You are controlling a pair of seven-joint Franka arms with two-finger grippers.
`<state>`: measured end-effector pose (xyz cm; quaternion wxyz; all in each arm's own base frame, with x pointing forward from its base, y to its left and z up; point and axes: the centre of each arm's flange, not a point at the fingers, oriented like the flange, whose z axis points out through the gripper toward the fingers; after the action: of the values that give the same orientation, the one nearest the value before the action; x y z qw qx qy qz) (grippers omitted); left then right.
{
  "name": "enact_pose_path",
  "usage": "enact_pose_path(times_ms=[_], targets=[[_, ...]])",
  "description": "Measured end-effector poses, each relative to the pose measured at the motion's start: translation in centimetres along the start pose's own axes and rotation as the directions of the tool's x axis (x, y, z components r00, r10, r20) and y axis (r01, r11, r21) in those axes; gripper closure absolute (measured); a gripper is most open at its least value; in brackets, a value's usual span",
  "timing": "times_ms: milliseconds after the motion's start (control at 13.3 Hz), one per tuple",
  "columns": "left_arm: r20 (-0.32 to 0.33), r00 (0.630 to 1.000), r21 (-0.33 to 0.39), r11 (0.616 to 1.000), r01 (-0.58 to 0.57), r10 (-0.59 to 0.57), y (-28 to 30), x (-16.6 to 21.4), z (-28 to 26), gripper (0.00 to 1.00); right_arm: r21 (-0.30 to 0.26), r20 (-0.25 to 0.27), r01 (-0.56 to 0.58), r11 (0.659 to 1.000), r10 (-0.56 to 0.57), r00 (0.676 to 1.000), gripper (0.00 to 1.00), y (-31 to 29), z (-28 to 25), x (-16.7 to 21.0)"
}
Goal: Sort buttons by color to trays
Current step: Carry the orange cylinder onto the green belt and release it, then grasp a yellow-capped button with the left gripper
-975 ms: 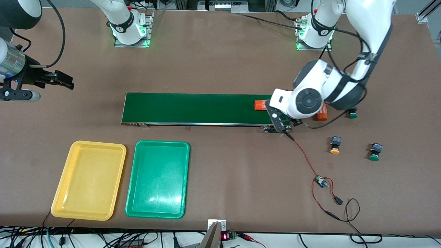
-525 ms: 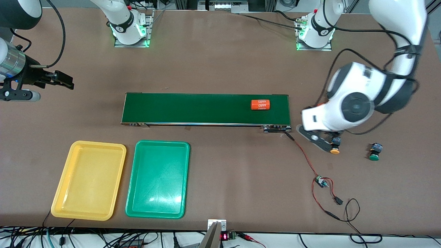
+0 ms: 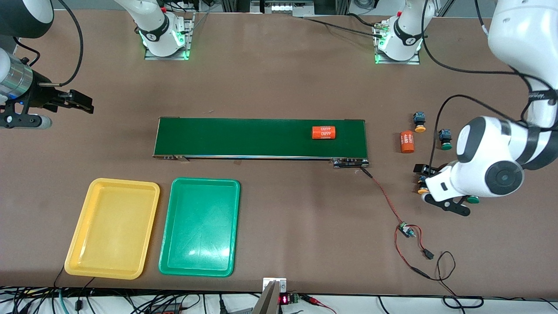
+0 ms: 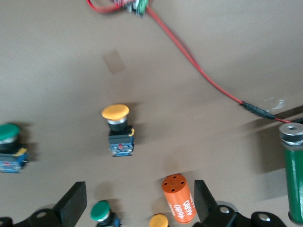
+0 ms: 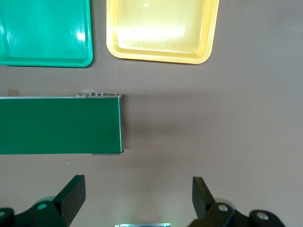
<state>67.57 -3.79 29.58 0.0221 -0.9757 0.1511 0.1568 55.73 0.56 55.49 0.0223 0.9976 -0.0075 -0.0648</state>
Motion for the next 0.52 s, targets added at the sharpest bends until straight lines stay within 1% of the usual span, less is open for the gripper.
enact_pose_path(times_ms=[75,150,300,450,525], targets=[[0.012,1.000,-0.006,1.000,0.015,-0.014,-0.1,0.1,1.5,0.00,0.000,-0.006,0.001,1.000,-0.001,1.000,0.00,-0.1,-0.3,0.1],[0.010,1.000,-0.012,1.000,0.026,-0.026,-0.5,0.1,3.0,0.00,0.000,-0.017,0.002,1.000,-0.002,1.000,0.00,-0.1,-0.7,0.1],[-0.029,0.999,-0.022,0.999,0.041,-0.042,-1.7,0.0,6.1,0.00,0.001,-0.037,-0.003,1.000,0.003,0.999,0.00,0.1,-1.7,0.1],[-0.084,0.994,-0.033,0.998,0.062,-0.065,-3.2,-0.3,9.1,0.00,0.002,-0.042,-0.006,1.000,0.006,0.999,0.00,0.2,-2.0,0.2],[-0.093,0.993,-0.040,0.997,0.070,-0.073,-3.7,-0.6,10.3,0.00,0.002,-0.042,-0.007,1.000,0.008,0.999,0.00,0.3,-2.0,0.2]])
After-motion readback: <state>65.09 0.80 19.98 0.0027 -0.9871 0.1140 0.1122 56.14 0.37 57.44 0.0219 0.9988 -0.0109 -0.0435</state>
